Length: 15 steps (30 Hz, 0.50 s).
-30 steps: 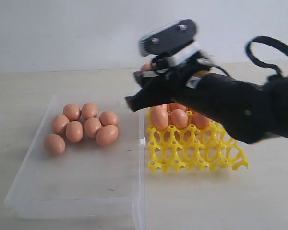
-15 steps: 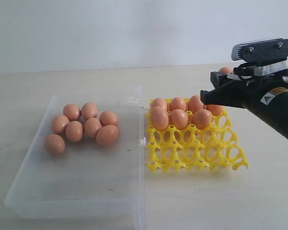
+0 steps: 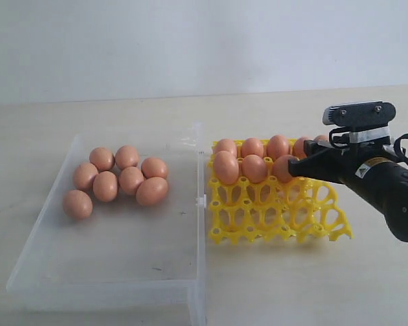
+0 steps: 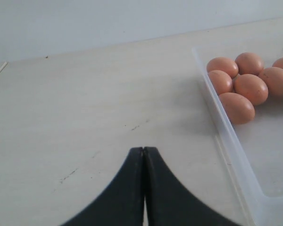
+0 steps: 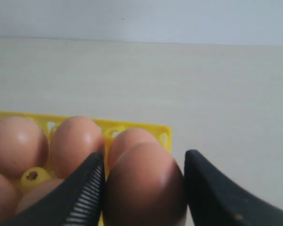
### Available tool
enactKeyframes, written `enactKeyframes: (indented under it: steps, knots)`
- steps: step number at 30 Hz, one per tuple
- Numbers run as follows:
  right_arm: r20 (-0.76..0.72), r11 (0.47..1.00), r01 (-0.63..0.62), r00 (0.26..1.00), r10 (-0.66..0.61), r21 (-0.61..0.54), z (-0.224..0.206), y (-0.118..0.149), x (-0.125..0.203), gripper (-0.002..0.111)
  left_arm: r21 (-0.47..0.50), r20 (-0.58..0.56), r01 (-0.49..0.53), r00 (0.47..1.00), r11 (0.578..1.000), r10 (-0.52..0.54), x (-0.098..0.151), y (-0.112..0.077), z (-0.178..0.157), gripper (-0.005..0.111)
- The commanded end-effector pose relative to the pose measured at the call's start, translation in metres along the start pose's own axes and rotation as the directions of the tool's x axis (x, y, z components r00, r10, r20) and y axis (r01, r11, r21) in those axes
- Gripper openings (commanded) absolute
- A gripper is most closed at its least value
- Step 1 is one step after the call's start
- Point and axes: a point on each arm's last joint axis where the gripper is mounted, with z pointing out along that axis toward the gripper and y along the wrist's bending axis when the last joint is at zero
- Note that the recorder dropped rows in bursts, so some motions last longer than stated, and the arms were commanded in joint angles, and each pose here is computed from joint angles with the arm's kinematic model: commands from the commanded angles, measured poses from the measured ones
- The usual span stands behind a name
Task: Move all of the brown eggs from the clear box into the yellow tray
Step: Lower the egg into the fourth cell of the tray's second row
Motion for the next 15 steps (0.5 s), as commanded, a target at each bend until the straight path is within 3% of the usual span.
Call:
enactKeyframes:
  steps: [1,9,15]
  knots:
    - [0.027,1.0,0.007,1.0,-0.007,-0.009,0.006,-0.001,-0.003,0.0,0.006,0.016,0.007,1.0,1.0,-0.007,-0.002,0.0,-0.001,0.0]
    - [0.023,0.999,0.026,0.999,-0.025,-0.021,0.016,0.002,-0.013,0.0,0.006,0.016,0.007,1.0,1.0,-0.007,-0.002,0.0,-0.001,0.0]
    - [-0.03,0.999,0.033,0.999,-0.034,-0.023,0.02,0.003,0.0,0.0,0.006,0.016,0.007,1.0,1.0,-0.007,-0.002,0.0,-0.001,0.0]
